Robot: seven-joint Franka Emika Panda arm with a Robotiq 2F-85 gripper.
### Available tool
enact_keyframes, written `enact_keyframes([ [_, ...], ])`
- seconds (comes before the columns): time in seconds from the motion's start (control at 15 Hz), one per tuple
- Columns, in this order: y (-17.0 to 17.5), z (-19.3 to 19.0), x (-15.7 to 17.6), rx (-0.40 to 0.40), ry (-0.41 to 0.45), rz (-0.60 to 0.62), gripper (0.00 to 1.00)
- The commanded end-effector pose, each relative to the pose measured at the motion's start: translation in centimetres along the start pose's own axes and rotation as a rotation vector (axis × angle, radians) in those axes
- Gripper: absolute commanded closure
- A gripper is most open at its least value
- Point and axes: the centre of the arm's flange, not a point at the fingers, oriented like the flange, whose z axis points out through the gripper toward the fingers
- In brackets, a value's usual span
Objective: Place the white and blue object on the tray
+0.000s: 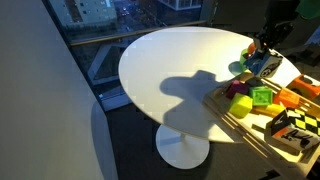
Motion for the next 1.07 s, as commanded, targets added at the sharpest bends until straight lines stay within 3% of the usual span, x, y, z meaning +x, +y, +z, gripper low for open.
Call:
enact_keyframes([
  [0.0, 1.4, 1.2, -1.9, -0.026, 0.027, -0.025, 0.93],
  [0.27, 1.6, 2.9, -2.8, -0.035, 0.043, -0.054, 0.92],
  [0.33, 1.6, 3.3, -2.9, -0.036, 0.043, -0.06, 0.88],
  [0.4, 1.6, 3.5, -3.1, -0.04, 0.044, -0.067, 0.58],
  [0.53, 1.6, 3.3, -3.2, -0.04, 0.054, -0.077, 0.51],
  [0.87, 1.8, 1.7, -3.2, -0.028, 0.063, -0.069, 0.11],
  [1.0, 1.9, 0.9, -3.1, -0.023, 0.073, -0.063, 0.0],
])
